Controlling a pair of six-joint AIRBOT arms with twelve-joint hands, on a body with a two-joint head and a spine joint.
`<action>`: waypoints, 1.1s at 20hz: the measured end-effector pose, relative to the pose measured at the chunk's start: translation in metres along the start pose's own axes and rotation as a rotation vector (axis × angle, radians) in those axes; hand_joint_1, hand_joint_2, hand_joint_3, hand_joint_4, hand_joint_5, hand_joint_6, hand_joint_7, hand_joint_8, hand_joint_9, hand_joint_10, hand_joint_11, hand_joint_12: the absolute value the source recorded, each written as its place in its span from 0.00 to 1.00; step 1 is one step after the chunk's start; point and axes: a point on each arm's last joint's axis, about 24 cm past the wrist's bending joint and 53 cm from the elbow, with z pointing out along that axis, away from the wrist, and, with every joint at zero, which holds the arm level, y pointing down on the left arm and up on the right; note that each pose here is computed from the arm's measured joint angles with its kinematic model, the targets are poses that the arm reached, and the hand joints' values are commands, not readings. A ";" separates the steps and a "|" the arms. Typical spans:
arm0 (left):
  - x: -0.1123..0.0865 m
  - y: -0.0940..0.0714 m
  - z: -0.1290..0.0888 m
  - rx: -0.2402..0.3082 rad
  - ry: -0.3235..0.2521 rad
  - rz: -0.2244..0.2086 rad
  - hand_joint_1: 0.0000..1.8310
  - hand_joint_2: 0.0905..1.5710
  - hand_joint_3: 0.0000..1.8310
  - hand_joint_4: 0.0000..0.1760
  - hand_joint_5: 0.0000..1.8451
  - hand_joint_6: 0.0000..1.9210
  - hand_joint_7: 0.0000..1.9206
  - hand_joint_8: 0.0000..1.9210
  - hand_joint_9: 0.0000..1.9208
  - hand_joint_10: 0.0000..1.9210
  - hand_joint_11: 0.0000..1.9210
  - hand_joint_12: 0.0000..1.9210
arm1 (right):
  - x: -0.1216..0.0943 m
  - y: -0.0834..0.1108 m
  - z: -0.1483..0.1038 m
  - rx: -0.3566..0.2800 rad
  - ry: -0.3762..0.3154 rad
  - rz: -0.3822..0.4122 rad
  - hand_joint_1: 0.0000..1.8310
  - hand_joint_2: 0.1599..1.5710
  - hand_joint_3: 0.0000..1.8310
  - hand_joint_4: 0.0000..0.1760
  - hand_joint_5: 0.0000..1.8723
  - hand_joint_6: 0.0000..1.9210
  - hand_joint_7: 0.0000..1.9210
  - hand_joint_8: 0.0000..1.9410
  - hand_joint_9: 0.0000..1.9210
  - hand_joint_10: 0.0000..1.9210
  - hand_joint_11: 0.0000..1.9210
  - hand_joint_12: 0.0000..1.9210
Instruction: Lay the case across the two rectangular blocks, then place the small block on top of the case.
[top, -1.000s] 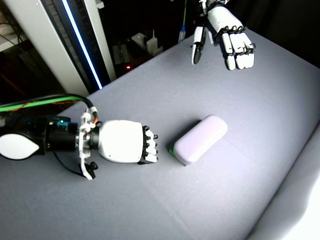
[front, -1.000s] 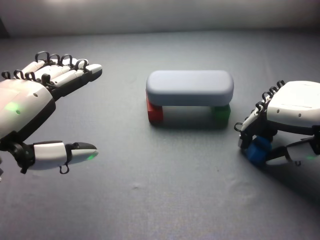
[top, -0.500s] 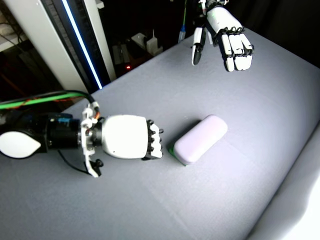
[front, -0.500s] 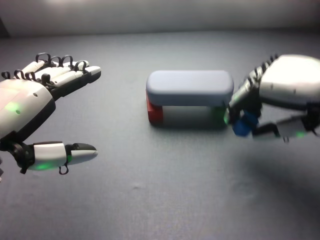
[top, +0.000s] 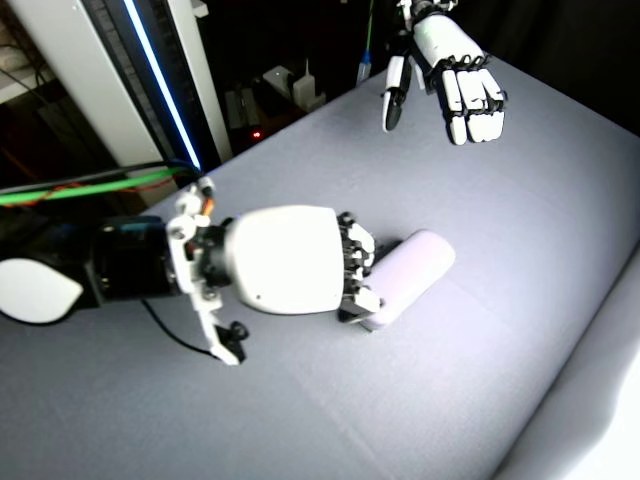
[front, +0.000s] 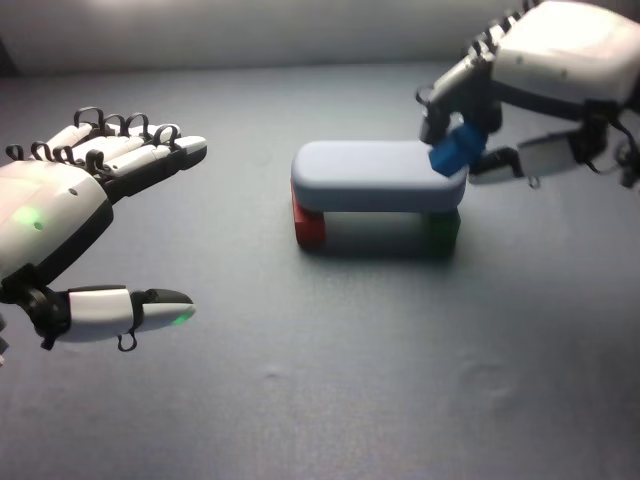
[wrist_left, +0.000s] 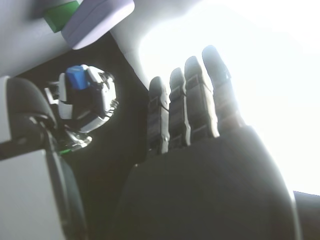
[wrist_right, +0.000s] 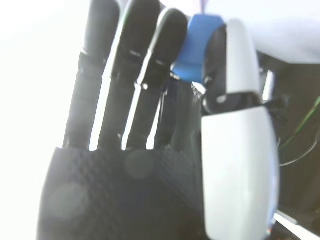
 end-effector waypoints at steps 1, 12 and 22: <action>0.000 0.000 0.000 0.000 -0.001 0.000 0.49 0.57 0.00 0.20 0.15 0.00 0.12 0.00 0.12 0.00 0.00 0.34 | -0.001 0.000 0.006 0.002 -0.007 0.001 0.68 0.64 0.00 0.04 0.55 0.49 0.62 0.32 0.62 0.21 0.44 0.59; 0.008 0.003 0.002 -0.001 0.026 -0.009 0.49 0.57 0.00 0.15 0.15 0.00 0.12 0.00 0.12 0.00 0.00 0.34 | 0.010 -0.017 0.036 0.086 0.031 -0.072 0.70 0.61 0.00 0.00 0.58 0.40 0.69 0.24 0.73 0.20 0.53 0.66; 0.012 0.003 0.003 0.004 0.037 -0.017 0.48 0.57 0.00 0.14 0.16 0.00 0.12 0.00 0.12 0.00 0.00 0.35 | 0.016 -0.032 0.039 0.141 0.049 -0.073 0.69 0.62 0.00 0.00 0.57 0.42 0.65 0.31 0.65 0.24 0.47 0.66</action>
